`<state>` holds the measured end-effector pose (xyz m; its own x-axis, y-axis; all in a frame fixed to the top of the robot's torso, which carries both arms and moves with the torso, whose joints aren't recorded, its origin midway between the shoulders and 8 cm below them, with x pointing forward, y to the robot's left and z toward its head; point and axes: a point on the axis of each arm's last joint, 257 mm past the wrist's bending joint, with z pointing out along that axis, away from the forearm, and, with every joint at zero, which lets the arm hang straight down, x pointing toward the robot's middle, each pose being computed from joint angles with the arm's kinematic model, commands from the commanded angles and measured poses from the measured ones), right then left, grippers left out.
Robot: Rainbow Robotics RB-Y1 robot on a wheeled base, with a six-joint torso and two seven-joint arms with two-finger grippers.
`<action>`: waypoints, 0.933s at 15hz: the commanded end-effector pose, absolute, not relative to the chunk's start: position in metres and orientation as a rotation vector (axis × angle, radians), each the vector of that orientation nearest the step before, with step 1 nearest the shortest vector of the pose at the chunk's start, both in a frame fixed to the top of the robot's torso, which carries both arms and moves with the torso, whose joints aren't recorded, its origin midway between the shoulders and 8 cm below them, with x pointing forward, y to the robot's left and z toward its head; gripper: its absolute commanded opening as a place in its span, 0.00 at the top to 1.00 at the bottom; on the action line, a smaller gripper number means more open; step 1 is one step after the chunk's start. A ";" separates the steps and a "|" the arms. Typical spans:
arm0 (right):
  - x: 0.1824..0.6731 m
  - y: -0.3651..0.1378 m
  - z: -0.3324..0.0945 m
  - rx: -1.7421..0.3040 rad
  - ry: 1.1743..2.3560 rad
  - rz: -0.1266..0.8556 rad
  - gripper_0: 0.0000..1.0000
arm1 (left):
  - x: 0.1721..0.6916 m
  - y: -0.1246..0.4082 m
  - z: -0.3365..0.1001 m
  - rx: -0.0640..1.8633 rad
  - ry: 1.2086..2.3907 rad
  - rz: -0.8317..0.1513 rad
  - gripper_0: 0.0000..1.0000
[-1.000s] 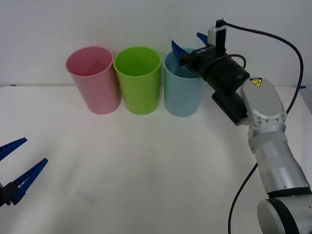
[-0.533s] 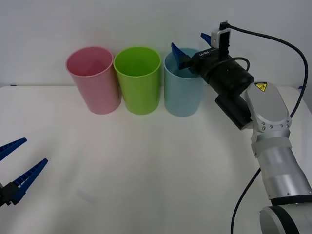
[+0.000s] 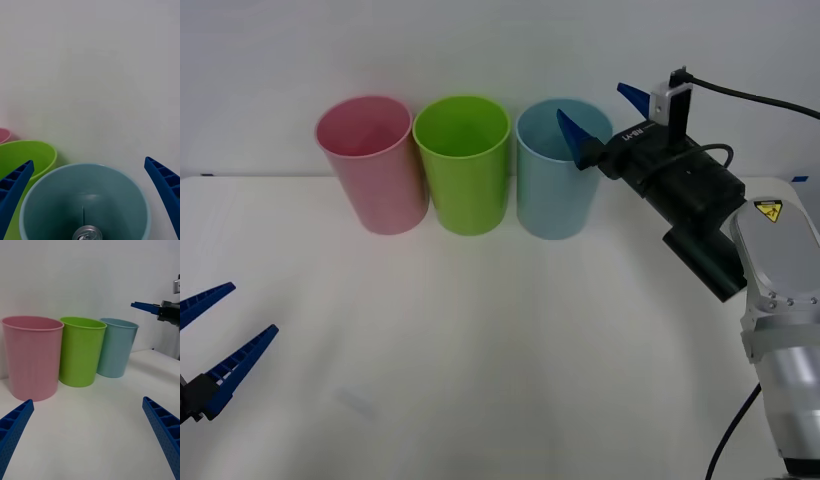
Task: Grasp the object on the table and drop it into the matching bin: aluminum can to the light blue bin, PET bottle to the pink bin.
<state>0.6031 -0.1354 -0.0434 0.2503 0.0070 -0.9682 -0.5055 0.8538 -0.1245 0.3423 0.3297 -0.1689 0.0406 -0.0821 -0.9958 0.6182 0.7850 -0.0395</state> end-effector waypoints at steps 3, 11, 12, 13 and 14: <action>0.558 -0.148 -0.060 -0.510 1.284 0.386 0.00 | 0.342 0.330 -0.169 0.465 1.441 -0.567 0.00; 0.470 -0.165 -0.107 -0.656 1.332 0.426 0.00 | 0.342 0.330 -0.169 0.465 1.441 -0.567 0.00; 0.460 -0.167 -0.113 -0.678 1.337 0.429 0.00 | 0.342 0.330 -0.169 0.465 1.441 -0.567 0.00; 0.451 -0.169 -0.118 -0.713 1.327 0.405 0.00 | 0.342 0.330 -0.169 0.465 1.441 -0.567 0.00; 0.441 -0.174 -0.127 -0.751 1.325 0.376 0.00 | 0.342 0.330 -0.169 0.465 1.441 -0.567 0.00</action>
